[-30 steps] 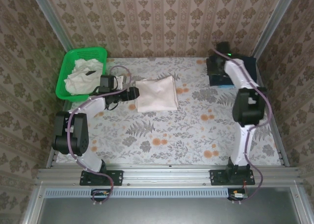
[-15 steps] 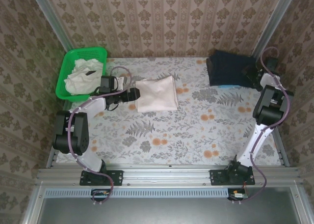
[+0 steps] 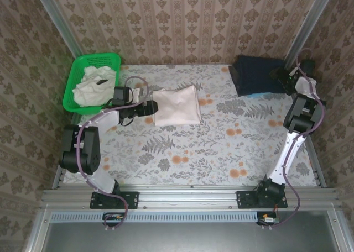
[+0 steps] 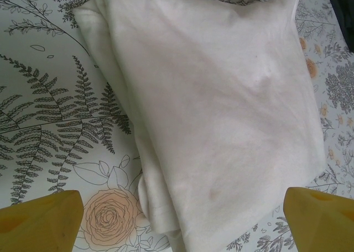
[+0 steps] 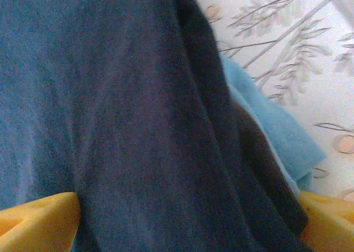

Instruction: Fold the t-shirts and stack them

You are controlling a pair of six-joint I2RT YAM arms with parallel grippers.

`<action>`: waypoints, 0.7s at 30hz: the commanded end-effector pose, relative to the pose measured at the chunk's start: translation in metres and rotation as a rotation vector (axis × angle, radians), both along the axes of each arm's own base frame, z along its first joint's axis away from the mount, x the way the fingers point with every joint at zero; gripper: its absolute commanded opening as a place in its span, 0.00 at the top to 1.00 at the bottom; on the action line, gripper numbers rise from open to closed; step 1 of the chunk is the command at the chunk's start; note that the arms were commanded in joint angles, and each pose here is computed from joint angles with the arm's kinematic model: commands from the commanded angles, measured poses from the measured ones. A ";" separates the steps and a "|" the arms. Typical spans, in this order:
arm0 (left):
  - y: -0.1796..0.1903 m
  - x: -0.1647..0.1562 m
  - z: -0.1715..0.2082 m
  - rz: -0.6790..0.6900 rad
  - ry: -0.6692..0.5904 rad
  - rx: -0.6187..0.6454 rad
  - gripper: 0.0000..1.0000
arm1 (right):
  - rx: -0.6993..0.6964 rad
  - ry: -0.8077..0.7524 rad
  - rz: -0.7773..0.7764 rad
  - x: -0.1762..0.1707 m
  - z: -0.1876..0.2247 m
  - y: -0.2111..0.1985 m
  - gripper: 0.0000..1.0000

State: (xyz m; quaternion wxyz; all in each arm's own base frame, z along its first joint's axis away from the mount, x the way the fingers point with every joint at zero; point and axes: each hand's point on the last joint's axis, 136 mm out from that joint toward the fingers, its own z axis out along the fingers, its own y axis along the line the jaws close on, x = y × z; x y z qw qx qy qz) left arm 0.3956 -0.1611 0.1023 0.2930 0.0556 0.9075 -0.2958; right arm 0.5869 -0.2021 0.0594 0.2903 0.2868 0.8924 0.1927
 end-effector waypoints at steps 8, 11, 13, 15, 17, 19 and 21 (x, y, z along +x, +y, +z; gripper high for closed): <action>0.002 0.000 -0.003 -0.018 -0.010 -0.015 0.05 | -0.235 0.288 0.518 -0.027 -0.033 0.140 0.08; 0.002 0.000 -0.004 -0.020 -0.007 -0.021 0.05 | -0.272 0.333 0.573 -0.035 -0.039 0.157 0.10; 0.002 0.000 -0.005 -0.019 -0.006 -0.026 0.05 | -0.286 0.352 0.603 -0.040 -0.038 0.169 0.11; 0.002 0.000 -0.006 -0.019 -0.005 -0.030 0.05 | -0.294 0.351 0.637 -0.043 -0.033 0.186 0.12; 0.002 0.001 -0.006 -0.014 -0.005 -0.033 0.05 | -0.304 0.340 0.658 -0.046 -0.027 0.202 0.12; 0.002 0.001 -0.007 -0.010 0.001 -0.035 0.05 | -0.330 0.367 0.599 -0.052 -0.024 0.203 0.10; 0.002 -0.001 -0.009 -0.009 0.006 -0.040 0.05 | -0.296 0.394 0.534 -0.063 -0.018 0.204 0.09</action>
